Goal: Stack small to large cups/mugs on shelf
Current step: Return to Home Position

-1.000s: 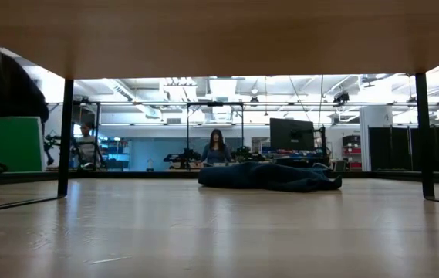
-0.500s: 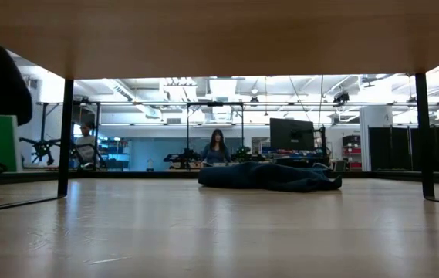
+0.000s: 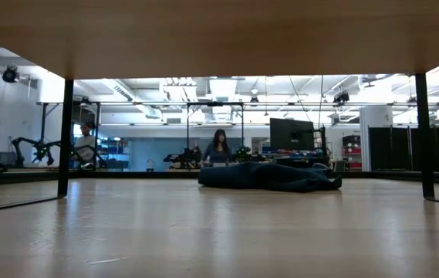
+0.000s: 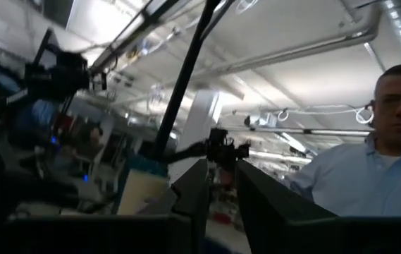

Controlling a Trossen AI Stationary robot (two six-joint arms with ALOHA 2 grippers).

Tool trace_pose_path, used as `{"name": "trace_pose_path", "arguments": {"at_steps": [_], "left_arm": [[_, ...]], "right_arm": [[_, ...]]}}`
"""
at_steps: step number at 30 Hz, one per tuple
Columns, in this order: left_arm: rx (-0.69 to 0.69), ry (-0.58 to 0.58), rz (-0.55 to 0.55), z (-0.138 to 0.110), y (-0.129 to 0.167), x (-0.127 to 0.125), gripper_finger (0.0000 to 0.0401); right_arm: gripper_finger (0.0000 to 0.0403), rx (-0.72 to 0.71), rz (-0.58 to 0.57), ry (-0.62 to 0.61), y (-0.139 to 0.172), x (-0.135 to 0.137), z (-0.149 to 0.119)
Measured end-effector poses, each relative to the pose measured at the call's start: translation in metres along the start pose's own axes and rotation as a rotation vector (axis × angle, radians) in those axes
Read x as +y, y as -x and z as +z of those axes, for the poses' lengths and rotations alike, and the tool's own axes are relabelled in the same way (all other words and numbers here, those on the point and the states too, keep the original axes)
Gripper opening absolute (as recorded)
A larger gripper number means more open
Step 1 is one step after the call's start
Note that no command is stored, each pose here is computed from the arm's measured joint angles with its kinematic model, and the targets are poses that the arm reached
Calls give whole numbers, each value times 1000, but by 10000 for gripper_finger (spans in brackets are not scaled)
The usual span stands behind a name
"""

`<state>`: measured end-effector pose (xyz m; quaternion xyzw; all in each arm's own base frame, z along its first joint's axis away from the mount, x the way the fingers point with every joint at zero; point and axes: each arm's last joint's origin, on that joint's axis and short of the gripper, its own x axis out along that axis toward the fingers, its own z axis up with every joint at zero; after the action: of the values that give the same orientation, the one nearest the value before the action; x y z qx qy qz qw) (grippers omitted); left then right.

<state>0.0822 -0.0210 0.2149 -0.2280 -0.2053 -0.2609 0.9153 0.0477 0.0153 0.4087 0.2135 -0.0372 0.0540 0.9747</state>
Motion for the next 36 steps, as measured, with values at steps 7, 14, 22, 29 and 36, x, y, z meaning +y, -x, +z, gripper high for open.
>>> {"name": "trace_pose_path", "arguments": {"at_steps": [7,14,22,29,36], "left_arm": [[75,64,77,-9,0,6,59],[160,132,275,-22,4,17,59],[227,143,363,-30,7,22,59],[342,163,435,-41,13,26,59],[367,168,450,-44,13,27,59]], "right_arm": [[57,-80,29,9,36,-28,-19],[56,-53,21,-17,58,-52,-46],[57,43,-161,-44,69,-68,-61],[56,116,-361,-67,74,-80,-76],[57,244,-539,-256,83,-94,-99]]}}
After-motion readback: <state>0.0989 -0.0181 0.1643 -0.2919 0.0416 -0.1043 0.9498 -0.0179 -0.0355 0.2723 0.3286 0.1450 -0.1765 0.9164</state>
